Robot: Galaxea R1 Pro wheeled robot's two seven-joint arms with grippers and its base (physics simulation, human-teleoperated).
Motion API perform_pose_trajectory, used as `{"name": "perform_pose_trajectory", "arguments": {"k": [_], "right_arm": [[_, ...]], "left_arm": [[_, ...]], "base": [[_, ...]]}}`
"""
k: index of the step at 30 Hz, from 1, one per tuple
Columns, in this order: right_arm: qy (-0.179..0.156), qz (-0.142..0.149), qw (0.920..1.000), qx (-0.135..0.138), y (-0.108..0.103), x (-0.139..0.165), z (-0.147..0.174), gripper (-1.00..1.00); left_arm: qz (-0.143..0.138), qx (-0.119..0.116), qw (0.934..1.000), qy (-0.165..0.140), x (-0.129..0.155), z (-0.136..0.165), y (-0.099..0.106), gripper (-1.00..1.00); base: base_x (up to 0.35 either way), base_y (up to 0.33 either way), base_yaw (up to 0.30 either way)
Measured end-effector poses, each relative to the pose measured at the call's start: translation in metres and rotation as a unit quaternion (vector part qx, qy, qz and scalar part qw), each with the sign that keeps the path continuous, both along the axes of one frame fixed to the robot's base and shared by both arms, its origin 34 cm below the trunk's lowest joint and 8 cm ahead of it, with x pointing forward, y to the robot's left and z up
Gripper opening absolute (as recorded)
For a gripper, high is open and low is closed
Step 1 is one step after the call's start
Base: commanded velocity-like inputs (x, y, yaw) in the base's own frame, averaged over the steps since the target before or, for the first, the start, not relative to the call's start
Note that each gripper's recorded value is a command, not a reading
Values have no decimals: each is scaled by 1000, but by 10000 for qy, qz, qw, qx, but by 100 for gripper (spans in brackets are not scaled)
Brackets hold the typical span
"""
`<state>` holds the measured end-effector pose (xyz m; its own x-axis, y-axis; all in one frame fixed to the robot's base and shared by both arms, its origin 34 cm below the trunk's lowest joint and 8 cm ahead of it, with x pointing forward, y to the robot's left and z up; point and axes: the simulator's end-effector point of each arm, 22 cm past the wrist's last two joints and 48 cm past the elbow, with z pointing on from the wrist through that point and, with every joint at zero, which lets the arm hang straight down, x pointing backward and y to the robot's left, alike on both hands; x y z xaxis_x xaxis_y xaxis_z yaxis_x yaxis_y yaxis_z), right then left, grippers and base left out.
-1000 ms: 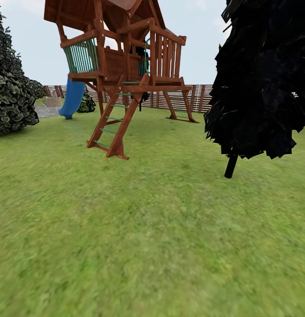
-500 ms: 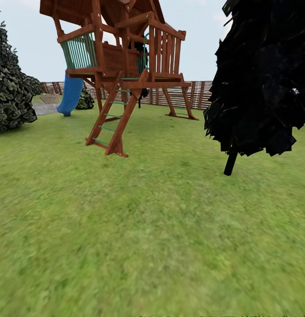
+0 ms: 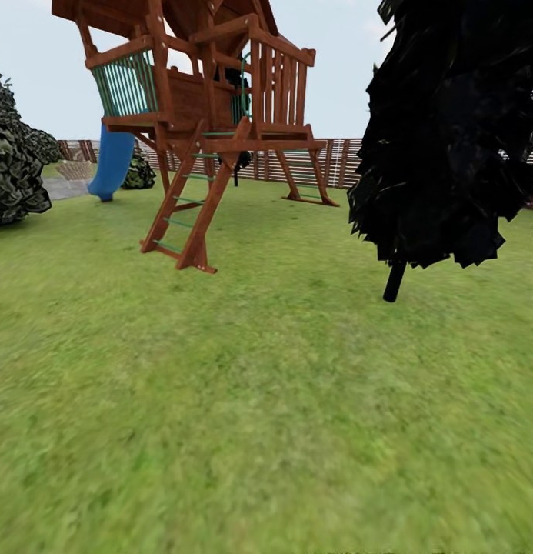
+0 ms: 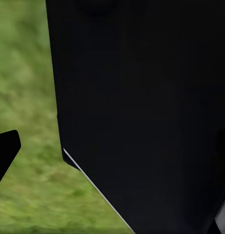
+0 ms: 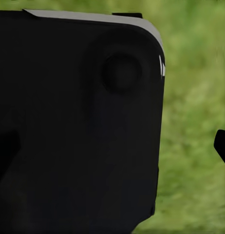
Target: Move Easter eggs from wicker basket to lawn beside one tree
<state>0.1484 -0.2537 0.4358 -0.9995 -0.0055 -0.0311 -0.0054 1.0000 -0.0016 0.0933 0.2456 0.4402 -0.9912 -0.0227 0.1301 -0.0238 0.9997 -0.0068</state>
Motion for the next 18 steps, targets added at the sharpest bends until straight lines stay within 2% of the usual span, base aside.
{"name": "perform_pose_trajectory", "arguments": {"k": [8,18], "right_arm": [[4,3,10000,4,0,0,0,100],[53,14,10000,-3,1,-4,0,100]], "left_arm": [[0,0,10000,0,0,0,0,100],[1,0,10000,41,-3,0,0,100]], "base": [[0,0,-259],[0,0,-24]]}}
